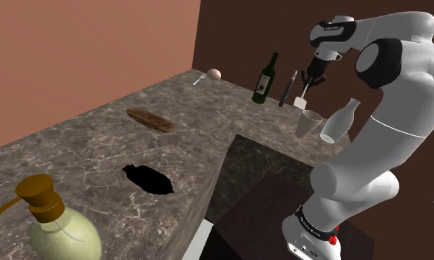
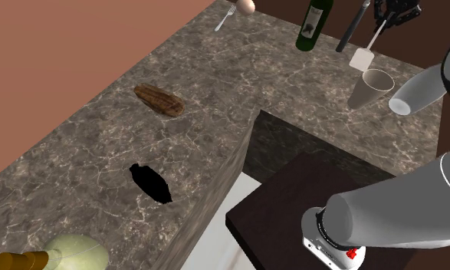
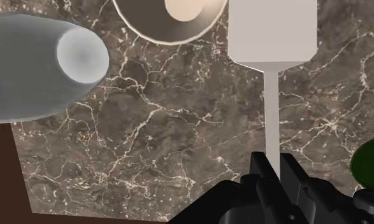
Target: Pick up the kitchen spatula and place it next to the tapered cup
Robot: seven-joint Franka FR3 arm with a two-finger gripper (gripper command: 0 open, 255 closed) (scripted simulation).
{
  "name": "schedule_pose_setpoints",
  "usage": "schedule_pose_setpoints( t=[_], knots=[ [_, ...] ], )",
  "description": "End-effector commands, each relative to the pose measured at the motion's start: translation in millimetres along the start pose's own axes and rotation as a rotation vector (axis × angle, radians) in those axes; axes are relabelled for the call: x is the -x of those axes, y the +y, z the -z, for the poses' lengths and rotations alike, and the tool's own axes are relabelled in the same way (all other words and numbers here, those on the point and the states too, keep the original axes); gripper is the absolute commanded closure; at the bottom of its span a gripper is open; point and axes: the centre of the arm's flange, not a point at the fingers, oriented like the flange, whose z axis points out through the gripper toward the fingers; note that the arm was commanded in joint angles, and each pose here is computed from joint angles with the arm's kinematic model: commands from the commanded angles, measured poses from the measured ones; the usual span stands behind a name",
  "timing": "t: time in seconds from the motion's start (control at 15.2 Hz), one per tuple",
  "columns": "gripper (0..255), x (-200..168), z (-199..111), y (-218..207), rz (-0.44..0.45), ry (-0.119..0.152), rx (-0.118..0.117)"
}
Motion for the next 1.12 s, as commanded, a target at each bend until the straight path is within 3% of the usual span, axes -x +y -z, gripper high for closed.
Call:
schedule_pose_setpoints(
  t=[0.0,0.33,1.06],
  knots=[
    [255,-25.4,-1.8,11.6,0.002,0.000,0.001],
    [255,-81.9,-5.5,36.9,0.002,0.000,0.001],
    [255,-78.0,-63.5,37.0,0.002,0.000,0.001]
  ],
)
